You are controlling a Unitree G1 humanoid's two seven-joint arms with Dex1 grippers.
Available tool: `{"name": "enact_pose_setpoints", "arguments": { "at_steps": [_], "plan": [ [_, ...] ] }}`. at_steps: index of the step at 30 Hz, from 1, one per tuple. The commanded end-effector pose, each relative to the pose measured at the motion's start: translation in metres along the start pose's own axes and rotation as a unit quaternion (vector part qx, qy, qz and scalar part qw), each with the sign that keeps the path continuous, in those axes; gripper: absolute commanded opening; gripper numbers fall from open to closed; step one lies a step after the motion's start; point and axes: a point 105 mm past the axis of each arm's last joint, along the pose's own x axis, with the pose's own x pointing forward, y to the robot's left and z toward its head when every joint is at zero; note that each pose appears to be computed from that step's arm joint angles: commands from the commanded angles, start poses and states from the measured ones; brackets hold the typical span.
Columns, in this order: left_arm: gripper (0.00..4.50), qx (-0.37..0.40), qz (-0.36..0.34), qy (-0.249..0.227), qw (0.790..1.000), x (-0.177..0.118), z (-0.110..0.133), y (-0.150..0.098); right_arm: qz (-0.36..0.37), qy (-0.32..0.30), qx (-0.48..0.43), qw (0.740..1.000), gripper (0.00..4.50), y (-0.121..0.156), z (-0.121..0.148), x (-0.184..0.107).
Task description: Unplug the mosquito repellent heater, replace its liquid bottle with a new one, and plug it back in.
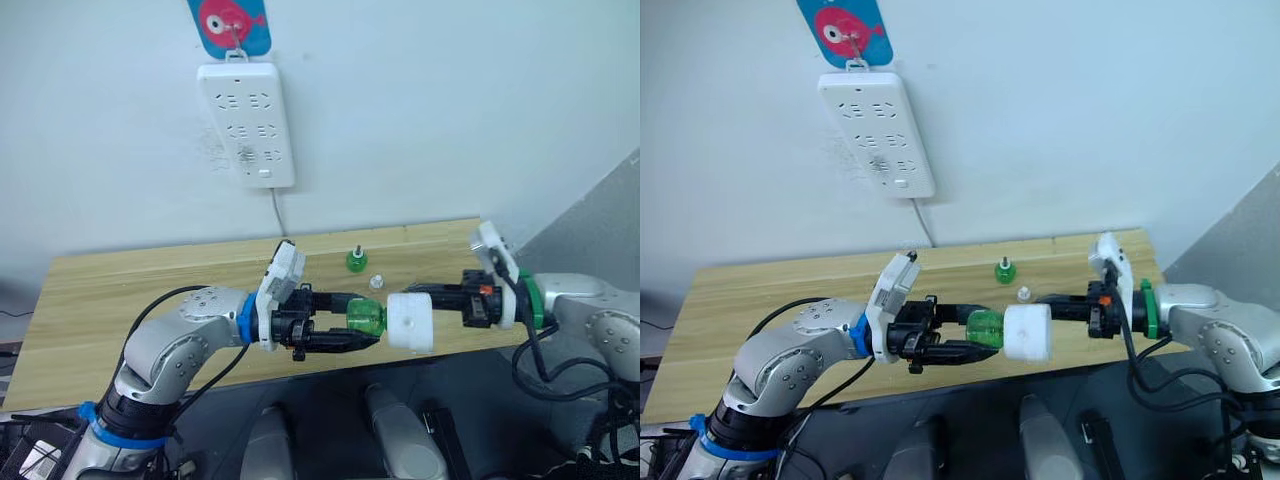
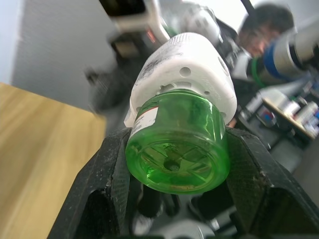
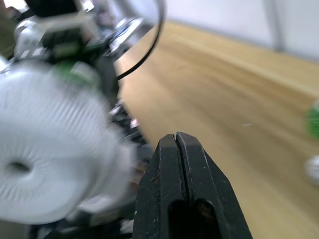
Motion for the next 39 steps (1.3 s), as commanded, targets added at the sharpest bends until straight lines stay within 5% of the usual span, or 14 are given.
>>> {"name": "enact_pose_setpoints", "arguments": {
  "at_steps": [1,11,23,33,39],
  "plan": [
    [2.4,0.016,0.027,-0.031,0.999,0.001,0.013,0.006,0.056,0.002,-0.006,0.998,0.0,0.031,0.005,0.002],
    [2.4,0.077,0.051,0.013,0.996,0.0,-0.005,0.018,0.088,-0.05,0.005,0.995,0.0,0.06,0.036,0.005],
    [2.4,0.054,-0.015,0.021,0.998,0.008,-0.01,-0.008,-0.017,-0.09,-0.009,0.996,0.0,0.009,0.056,0.016],
    [2.4,0.036,-0.007,0.016,0.999,0.004,-0.01,-0.006,-0.029,-0.1,-0.015,0.994,0.0,0.003,0.058,0.011],
    [2.4,0.12,0.041,0.007,0.992,0.003,-0.012,0.008,-0.068,-0.114,-0.029,0.991,0.0,-0.008,0.074,-0.02]
  ]
}}
